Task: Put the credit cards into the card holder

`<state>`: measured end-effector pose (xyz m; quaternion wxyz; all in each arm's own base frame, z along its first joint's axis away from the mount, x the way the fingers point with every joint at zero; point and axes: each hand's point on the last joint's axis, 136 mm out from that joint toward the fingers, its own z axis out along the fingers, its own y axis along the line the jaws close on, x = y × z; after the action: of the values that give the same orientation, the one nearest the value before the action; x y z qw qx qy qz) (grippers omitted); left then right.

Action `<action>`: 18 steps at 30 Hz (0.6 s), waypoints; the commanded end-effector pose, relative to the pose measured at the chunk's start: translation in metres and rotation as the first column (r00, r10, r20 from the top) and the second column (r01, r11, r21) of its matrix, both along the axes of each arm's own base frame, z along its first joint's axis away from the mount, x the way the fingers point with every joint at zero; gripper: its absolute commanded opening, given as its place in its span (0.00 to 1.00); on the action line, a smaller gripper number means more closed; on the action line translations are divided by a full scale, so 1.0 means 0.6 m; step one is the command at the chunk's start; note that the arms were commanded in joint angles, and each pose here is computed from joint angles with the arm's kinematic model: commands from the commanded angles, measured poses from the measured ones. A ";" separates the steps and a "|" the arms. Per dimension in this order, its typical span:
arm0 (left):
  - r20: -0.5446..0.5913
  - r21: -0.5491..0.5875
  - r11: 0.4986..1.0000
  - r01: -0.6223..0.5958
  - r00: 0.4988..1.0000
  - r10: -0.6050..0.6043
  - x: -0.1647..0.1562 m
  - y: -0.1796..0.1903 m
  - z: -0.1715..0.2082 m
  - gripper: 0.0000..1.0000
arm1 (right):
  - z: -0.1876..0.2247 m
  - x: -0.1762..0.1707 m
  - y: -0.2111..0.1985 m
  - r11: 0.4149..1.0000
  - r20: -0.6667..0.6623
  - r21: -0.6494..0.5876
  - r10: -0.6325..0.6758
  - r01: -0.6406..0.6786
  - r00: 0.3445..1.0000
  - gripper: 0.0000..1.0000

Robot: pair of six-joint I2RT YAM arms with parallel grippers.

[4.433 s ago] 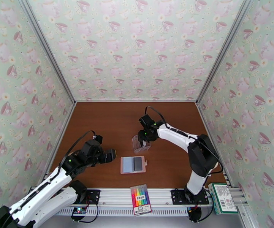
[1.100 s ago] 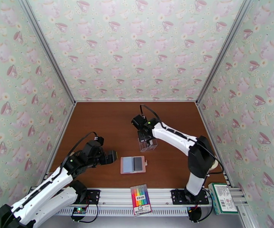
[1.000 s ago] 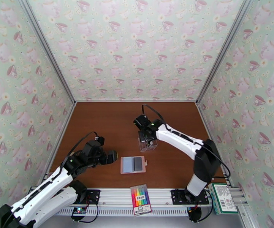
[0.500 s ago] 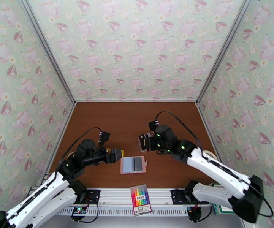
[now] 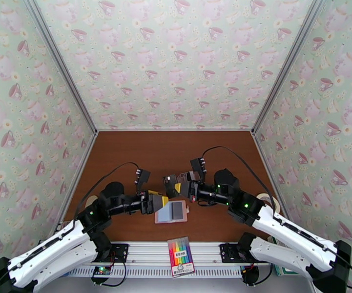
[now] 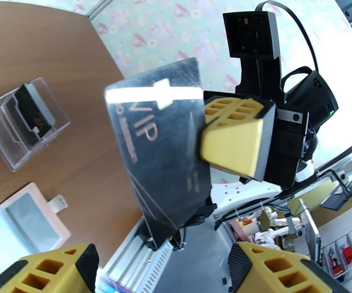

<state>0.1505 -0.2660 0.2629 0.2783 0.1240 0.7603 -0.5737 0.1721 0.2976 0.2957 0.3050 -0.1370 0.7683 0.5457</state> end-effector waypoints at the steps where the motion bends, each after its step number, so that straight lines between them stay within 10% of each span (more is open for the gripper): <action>1: 0.011 -0.051 0.998 -0.022 1.000 0.023 0.006 -0.002 0.027 0.70 | 0.009 -0.012 0.007 0.998 -0.013 0.050 0.041 -0.041 0.999 0.00; 18: -0.028 -0.125 0.991 -0.050 0.998 0.047 0.008 -0.001 0.043 0.53 | -0.010 -0.017 0.013 0.994 -0.043 0.090 0.061 -0.057 0.997 0.00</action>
<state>0.1557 -0.2674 0.2838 0.2836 0.0865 0.7386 -0.6055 0.1665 0.3033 0.2884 0.2841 -0.1301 0.7540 0.5779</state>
